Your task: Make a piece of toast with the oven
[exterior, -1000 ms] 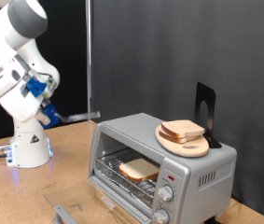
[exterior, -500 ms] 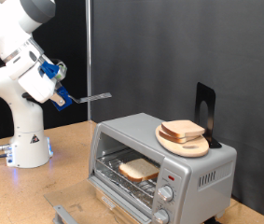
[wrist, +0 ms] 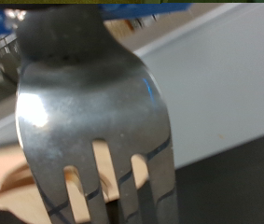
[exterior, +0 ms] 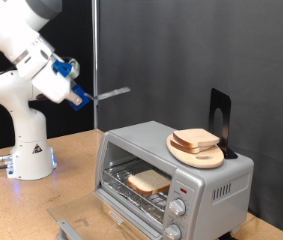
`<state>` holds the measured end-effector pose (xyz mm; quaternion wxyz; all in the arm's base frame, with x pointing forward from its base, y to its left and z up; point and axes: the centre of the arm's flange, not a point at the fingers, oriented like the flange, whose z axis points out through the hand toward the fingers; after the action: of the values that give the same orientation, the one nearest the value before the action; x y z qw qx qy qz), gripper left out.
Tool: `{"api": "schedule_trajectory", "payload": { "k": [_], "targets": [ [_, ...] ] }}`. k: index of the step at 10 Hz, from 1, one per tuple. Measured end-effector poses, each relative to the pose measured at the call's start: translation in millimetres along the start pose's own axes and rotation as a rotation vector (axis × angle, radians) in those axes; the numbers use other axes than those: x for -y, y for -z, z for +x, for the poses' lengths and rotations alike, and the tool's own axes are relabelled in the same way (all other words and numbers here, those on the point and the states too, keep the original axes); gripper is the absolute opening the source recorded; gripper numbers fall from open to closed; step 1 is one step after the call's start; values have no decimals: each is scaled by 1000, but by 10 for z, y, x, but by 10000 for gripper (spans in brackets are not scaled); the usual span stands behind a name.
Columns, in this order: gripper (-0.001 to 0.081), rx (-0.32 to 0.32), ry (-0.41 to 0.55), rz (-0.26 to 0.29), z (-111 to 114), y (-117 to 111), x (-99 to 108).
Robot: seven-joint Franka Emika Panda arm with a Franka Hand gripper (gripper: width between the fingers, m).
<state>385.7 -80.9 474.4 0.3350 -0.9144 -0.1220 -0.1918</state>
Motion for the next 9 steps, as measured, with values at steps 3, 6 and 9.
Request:
{"api": "schedule_trajectory", "payload": {
  "k": [3,6,9],
  "targets": [
    [337,8,45,9,41,-106,479],
    [337,27,52,-9,22,-281,932],
    [337,13,33,-33,41,-433,1221]
  ]
}}
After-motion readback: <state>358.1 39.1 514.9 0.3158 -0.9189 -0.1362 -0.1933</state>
